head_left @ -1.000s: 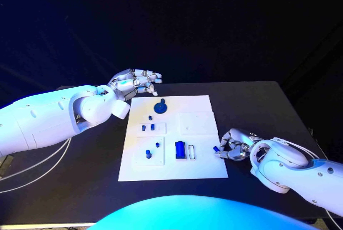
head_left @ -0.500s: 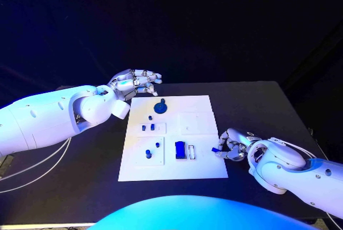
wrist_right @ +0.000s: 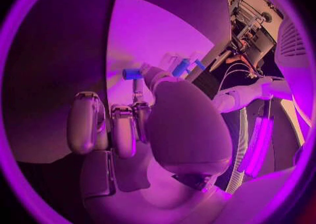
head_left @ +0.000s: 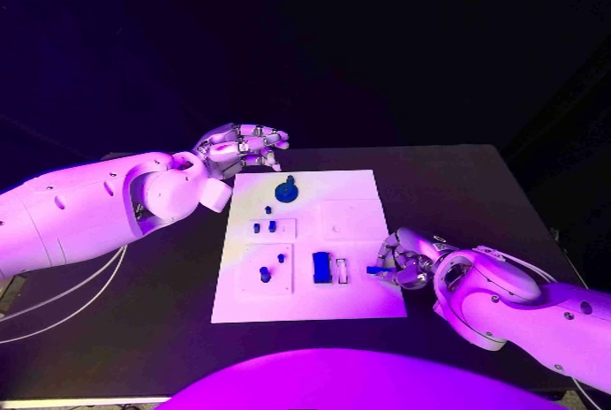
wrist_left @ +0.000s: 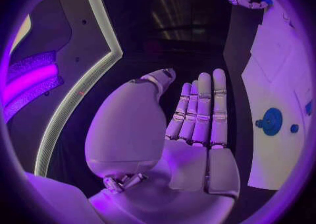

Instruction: Assemble the parts on the task board

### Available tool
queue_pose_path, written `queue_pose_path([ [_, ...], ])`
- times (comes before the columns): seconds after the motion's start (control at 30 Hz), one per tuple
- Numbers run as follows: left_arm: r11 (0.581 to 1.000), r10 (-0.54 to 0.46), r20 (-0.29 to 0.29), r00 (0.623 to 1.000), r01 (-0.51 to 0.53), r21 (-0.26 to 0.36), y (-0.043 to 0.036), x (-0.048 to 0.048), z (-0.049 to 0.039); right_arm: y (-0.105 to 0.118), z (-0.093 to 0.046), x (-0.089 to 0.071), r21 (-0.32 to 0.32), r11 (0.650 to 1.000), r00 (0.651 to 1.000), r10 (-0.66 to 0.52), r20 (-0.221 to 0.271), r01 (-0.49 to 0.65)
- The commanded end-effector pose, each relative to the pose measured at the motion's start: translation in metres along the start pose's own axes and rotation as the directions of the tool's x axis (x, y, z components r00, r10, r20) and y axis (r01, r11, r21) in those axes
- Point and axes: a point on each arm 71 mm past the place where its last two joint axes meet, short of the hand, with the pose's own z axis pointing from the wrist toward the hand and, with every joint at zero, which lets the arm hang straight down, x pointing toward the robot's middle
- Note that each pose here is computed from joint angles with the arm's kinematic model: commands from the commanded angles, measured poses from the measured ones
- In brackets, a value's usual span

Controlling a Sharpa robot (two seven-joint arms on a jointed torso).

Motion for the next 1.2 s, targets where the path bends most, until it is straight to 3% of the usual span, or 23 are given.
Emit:
queue_pose_path([
  [0.03, 1.0, 0.0, -0.013, 1.0, 0.0, 0.005, -0.0008, 0.0025, 0.0004, 0.007, 0.0, 0.003, 0.0, 0.996, 0.996, 0.087, -0.024, -0.087],
  [0.4, 1.0, 0.0, -0.016, 1.0, 0.001, 0.005, -0.0009, 0.004, 0.0003, 0.018, 0.008, 0.015, 0.075, 0.966, 0.959, 0.256, -0.123, -0.248],
  [0.9, 1.0, -0.002, -0.021, 1.0, 0.002, 0.004, -0.0007, 0.005, 0.001, 0.03, 0.021, 0.025, 0.08, 0.955, 0.943, 0.294, -0.158, -0.284],
  [1.2, 1.0, -0.002, -0.023, 1.0, 0.002, 0.001, -0.0005, 0.0051, 0.001, 0.028, 0.03, 0.026, 0.089, 0.957, 0.946, 0.287, -0.148, -0.277],
])
